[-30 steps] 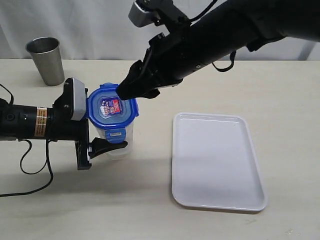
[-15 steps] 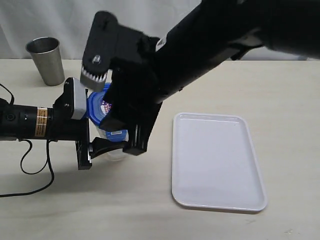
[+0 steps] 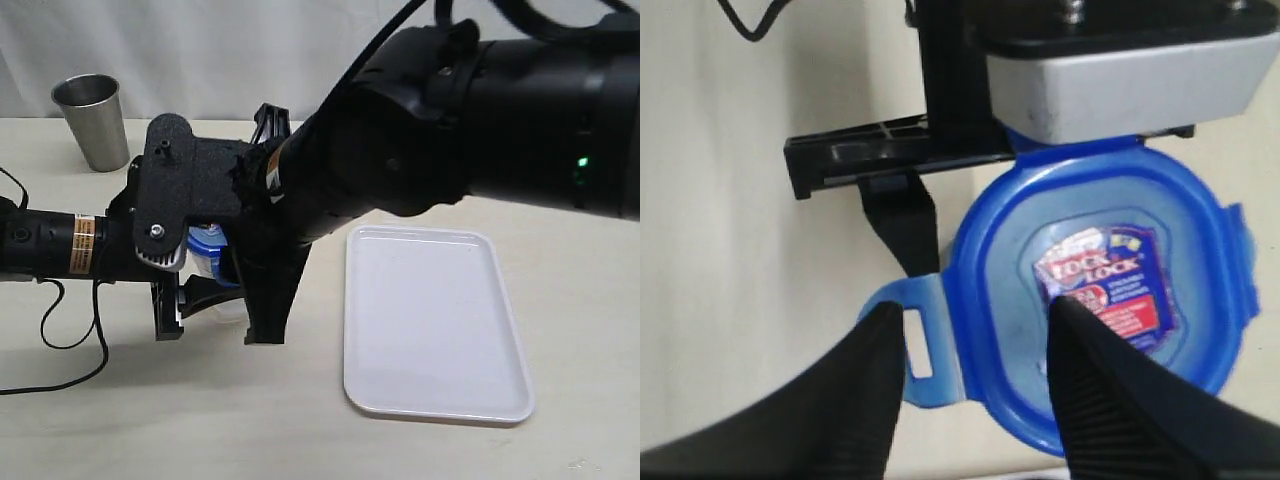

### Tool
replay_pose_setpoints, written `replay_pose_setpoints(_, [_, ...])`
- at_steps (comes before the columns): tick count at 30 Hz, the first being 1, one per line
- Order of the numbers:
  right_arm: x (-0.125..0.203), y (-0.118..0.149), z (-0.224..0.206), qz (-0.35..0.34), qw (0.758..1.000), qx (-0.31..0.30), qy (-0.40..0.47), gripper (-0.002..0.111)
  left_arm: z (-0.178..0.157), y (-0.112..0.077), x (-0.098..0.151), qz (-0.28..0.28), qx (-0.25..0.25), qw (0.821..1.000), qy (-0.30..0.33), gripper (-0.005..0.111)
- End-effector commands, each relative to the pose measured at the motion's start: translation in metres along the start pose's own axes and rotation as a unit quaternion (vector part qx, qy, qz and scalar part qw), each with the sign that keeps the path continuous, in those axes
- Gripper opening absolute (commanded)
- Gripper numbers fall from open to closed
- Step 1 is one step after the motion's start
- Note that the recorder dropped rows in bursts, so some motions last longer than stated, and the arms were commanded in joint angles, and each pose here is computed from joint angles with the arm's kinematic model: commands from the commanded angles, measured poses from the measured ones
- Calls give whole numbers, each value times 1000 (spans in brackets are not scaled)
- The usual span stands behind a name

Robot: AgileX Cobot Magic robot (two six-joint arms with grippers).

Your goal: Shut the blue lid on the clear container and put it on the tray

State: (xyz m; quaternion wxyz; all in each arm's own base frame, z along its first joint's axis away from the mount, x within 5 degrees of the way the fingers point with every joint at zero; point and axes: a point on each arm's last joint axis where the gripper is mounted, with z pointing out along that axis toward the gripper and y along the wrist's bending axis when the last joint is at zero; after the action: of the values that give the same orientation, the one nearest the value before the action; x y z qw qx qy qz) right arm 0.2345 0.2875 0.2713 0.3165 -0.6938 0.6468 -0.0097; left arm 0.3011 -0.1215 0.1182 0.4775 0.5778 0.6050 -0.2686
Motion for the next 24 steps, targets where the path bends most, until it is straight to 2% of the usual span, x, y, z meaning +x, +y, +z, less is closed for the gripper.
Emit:
replay_pose_setpoints(1, [2,6,20,-13,1000,-12,14,43,0,0,-7,0,4,1000,-26,0])
replay_pose_setpoints(9, [1,15,39,-55,997,1,51,43,-1,-1,-11,-1,12,999,-43,0])
replay_pose_setpoints(15, [9,22,60,-71,993,-23,88,43,-1,-5,-15,-13,32,997,-69,0])
replay_pose_setpoints(24, [17,28,83,-88,989,-28,118,43,-2,-6,-19,-17,42,995,-88,0])
